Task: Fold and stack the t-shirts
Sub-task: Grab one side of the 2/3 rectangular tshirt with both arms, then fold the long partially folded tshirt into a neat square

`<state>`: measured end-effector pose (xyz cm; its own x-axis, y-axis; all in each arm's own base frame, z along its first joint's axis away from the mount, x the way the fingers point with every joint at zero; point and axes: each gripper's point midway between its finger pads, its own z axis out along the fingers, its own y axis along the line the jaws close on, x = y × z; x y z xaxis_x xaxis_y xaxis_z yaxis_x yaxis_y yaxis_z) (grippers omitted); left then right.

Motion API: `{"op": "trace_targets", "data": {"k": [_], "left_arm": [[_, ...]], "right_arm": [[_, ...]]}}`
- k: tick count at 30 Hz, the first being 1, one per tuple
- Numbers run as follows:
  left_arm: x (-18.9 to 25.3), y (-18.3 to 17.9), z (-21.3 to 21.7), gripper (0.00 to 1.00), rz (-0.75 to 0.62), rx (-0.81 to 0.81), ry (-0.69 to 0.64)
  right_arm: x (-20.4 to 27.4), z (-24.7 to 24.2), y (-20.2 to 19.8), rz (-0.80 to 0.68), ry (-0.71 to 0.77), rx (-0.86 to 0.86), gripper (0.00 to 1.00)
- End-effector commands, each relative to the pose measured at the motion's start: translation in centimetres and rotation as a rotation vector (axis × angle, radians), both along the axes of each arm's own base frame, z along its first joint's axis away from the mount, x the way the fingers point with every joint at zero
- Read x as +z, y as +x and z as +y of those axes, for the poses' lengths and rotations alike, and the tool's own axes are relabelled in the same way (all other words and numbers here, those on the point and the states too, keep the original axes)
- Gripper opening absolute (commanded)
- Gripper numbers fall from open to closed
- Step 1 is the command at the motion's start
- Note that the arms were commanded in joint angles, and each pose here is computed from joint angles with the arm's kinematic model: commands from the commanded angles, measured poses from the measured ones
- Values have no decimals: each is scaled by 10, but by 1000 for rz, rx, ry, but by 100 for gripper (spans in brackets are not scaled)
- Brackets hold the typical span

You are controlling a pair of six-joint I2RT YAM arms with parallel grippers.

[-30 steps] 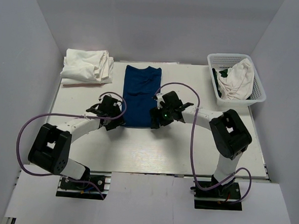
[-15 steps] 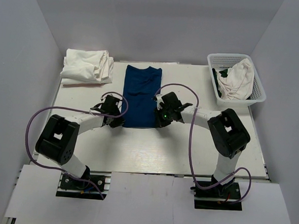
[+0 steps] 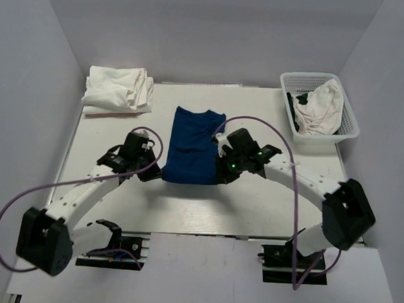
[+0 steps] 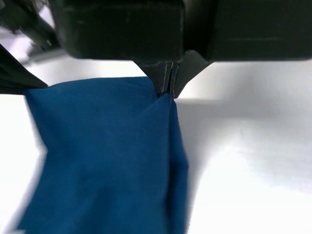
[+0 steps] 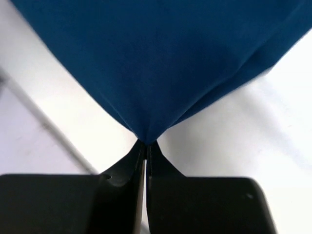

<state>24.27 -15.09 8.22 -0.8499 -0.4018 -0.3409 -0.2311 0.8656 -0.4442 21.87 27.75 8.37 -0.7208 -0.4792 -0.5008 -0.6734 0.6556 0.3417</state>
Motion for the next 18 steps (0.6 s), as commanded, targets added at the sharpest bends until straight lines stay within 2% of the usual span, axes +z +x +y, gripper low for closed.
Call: {"op": "trace_targets", "data": {"k": [1,4,7,12,14,18], "left_arm": [[46,-26,1,0,-41,-48,-59],[90,-14,1,0,-163,-23,-86],[110,-4,3,0,-218,-6,-85],[136,37,4,0,-360,51,-76],[143,58,2,0,-428,70,-71],[165,100,8,0,-513,130,7]], "right_arm": [[39,-7,-37,68,78,45,0],[66,-7,-32,17,120,21,0],[96,-4,-14,-66,133,-16,0],[98,-11,12,-116,85,-87,0],[96,-17,34,-154,55,-153,0],[115,-8,65,-198,130,-206,0]]}}
